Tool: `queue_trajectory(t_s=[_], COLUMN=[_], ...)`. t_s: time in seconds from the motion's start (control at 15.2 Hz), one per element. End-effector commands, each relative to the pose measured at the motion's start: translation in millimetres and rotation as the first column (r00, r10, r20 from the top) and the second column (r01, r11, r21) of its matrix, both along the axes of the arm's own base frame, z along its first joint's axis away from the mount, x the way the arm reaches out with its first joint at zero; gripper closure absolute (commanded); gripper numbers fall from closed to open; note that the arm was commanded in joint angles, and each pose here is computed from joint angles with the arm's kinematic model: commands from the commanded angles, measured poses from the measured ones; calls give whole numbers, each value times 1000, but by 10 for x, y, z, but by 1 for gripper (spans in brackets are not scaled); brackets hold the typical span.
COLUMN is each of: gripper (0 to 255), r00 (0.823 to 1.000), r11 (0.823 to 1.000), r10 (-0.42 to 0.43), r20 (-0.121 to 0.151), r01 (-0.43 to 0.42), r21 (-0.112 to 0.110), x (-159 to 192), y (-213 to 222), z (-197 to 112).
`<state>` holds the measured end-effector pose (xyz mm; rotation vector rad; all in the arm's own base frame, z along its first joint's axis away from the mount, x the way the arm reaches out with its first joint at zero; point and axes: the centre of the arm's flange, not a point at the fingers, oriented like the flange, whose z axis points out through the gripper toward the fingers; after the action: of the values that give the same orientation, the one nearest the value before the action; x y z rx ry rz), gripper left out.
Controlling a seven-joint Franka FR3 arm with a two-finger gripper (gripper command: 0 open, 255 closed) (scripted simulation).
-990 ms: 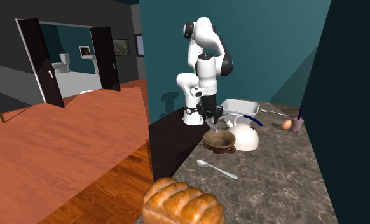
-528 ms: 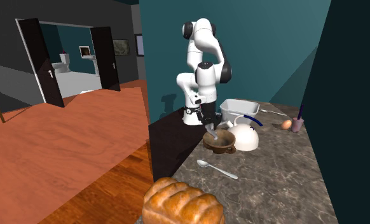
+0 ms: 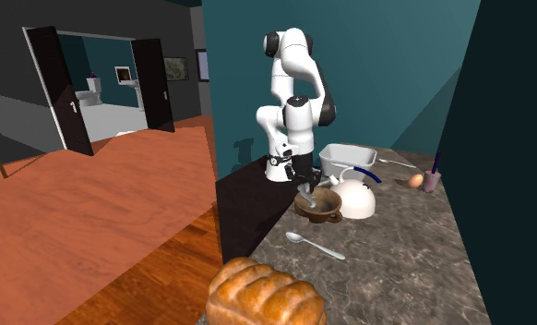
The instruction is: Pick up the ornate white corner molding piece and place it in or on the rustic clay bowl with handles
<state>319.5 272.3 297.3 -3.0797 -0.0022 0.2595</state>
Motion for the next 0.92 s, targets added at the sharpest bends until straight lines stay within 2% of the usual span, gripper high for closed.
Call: queue_trajectory(t_s=[0.0, 0.07, 0.13, 0.46, 0.73, 0.86], gripper=[255, 255, 0, 0, 0, 0], r00=[1000, 1000, 1000, 1000, 1000, 1000], r11=[1000, 1000, 1000, 1000, 1000, 1000], r10=[0, 0, 0, 0, 0, 0], r20=[0, 0, 0, 0, 0, 0], r01=[0, 0, 0, 0, 0, 0], r21=[0, 0, 0, 0, 0, 0], x=[0, 0, 0, 0, 84, 83], y=[0, 0, 0, 0, -26, -26], z=[-1, -1, -1, -1, 491, 491])
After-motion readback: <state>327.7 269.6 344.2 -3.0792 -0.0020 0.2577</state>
